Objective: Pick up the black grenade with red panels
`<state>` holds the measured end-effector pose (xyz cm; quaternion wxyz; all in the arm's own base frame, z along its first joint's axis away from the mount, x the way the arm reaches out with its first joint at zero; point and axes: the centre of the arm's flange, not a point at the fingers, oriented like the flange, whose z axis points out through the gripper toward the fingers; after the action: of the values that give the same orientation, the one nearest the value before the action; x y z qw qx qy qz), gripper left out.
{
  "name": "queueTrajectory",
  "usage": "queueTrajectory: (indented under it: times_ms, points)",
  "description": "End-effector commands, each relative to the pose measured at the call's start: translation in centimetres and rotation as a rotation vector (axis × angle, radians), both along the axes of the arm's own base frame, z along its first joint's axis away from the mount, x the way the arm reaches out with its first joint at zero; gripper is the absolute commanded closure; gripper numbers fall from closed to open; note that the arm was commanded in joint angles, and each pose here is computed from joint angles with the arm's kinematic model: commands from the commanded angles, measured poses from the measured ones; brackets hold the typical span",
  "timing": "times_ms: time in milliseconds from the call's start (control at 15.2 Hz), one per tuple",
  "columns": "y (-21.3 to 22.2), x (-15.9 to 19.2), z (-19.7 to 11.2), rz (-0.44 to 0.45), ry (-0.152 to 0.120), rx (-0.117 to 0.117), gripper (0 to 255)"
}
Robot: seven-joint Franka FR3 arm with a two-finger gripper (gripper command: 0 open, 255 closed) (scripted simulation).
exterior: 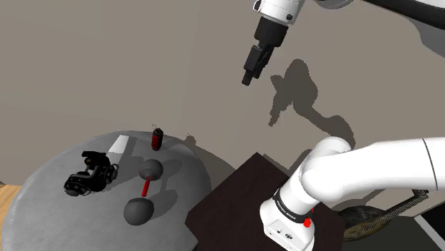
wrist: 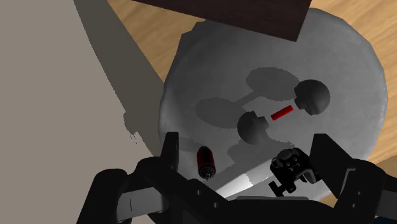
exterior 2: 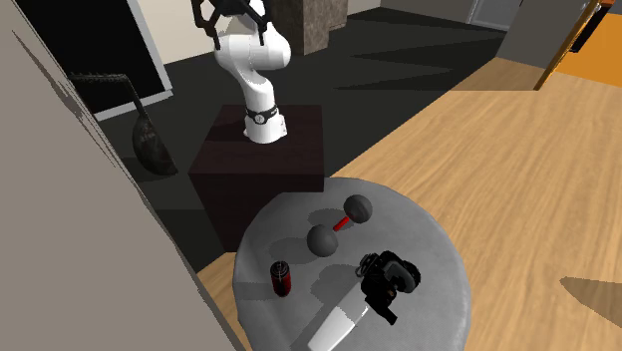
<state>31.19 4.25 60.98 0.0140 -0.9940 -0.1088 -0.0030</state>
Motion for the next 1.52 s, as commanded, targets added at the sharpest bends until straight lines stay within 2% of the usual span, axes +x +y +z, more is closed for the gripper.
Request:
queueTrajectory:
  times_ms: [0,1452]
  points:
    - [0.0,0.0,0.0,0.000,0.000,0.000,0]
    - [5.1,15.6,-22.9,-0.039,-0.103,-0.004,0]
